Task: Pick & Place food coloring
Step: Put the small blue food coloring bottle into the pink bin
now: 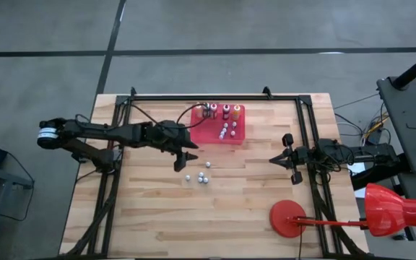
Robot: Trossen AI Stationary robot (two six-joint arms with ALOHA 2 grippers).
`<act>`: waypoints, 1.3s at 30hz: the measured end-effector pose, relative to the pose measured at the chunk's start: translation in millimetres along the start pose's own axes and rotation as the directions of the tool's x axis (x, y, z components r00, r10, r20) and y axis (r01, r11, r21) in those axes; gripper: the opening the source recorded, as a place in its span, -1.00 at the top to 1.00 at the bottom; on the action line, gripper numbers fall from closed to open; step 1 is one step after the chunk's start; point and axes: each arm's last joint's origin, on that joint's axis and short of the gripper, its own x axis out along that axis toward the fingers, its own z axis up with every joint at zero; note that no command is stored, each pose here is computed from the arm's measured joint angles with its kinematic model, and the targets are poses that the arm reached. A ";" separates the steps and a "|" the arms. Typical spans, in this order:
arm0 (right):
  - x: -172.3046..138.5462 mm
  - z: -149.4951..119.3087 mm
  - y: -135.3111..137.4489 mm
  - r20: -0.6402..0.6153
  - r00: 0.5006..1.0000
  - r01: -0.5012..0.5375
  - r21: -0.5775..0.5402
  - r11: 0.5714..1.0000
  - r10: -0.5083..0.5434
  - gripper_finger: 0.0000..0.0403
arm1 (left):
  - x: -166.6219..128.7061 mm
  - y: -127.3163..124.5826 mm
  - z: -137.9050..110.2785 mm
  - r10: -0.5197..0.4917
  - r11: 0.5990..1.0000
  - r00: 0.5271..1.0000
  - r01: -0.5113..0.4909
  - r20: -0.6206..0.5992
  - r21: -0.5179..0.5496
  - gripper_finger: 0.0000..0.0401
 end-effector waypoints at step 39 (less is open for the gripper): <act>0.0 0.1 0.0 0.000 1.000 0.000 0.000 1.000 0.000 0.96 | 94.8 8.0 15.8 0.004 0.988 0.923 0.056 -0.385 0.142 0.06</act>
